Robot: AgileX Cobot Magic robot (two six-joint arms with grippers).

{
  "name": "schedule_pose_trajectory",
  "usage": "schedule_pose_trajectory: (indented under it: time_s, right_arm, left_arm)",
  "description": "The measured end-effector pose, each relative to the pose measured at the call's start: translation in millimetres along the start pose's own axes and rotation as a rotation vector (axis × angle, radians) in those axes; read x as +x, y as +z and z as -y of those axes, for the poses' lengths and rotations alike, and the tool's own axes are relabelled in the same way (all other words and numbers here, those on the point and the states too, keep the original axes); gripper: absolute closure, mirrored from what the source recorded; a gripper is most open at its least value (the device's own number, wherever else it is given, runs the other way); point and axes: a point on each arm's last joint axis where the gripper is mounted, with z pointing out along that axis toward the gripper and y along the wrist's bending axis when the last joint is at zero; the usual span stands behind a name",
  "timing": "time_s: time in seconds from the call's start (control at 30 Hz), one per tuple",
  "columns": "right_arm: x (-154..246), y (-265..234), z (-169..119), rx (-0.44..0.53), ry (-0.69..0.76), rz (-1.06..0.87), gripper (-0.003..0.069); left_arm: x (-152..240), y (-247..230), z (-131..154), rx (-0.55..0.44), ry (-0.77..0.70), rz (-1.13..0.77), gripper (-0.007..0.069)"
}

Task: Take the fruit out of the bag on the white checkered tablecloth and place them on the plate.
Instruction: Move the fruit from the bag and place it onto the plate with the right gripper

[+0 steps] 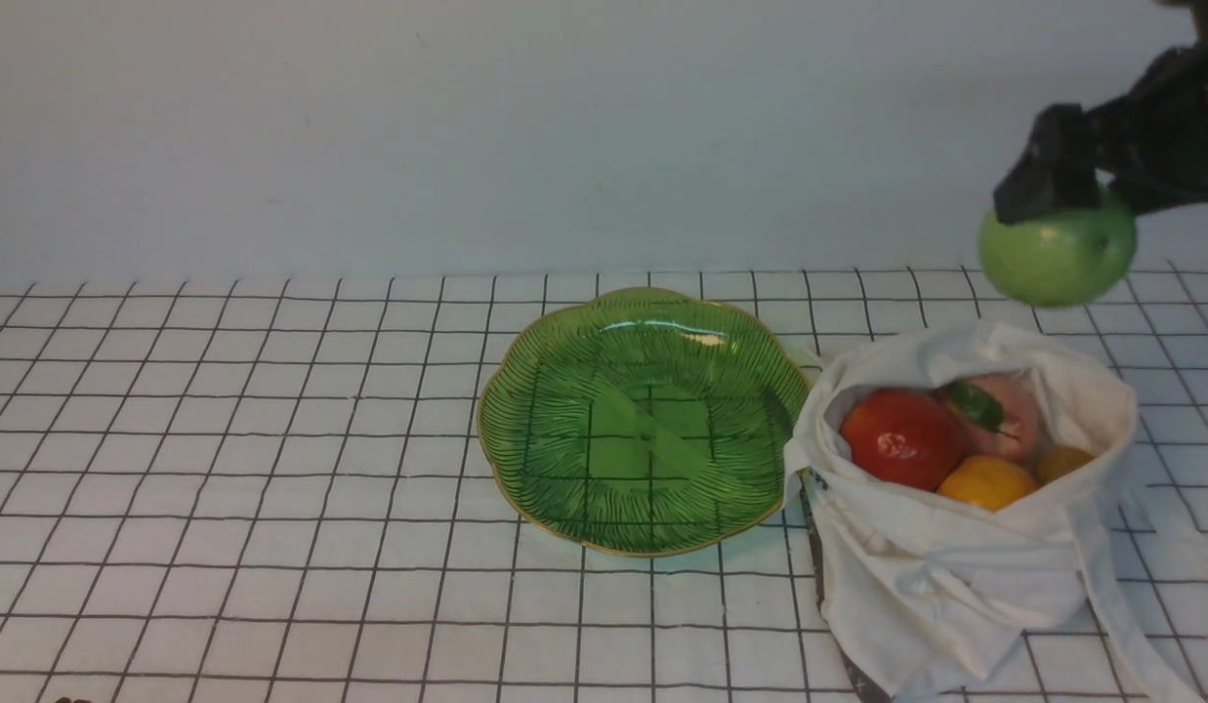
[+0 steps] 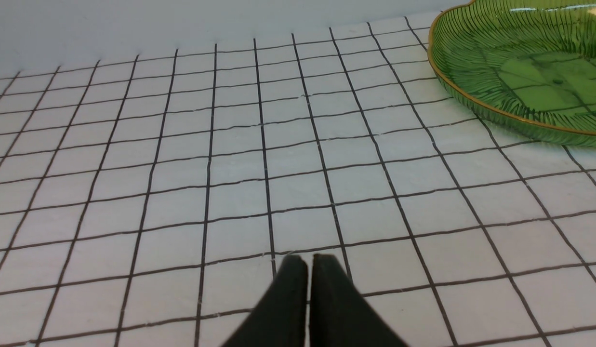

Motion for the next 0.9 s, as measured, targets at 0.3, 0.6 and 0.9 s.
schedule_pose_trajectory:
  time_s: [0.3, 0.6, 0.9]
  right_arm:
    - [12.9, 78.9, -98.6, -0.27, -0.192, -0.066, 0.0043]
    - [35.0, 170.7, -123.6, -0.233, -0.257, -0.033, 0.0036]
    - [35.5, 189.3, -117.7, -0.172, -0.313, 0.007, -0.0032]
  left_arm:
    - [0.0, 0.0, 0.0, 0.0, 0.0, 0.0, 0.0633]
    - [0.0, 0.0, 0.0, 0.0, 0.0, 0.0, 0.0633]
    - [0.0, 0.0, 0.0, 0.0, 0.0, 0.0, 0.0633]
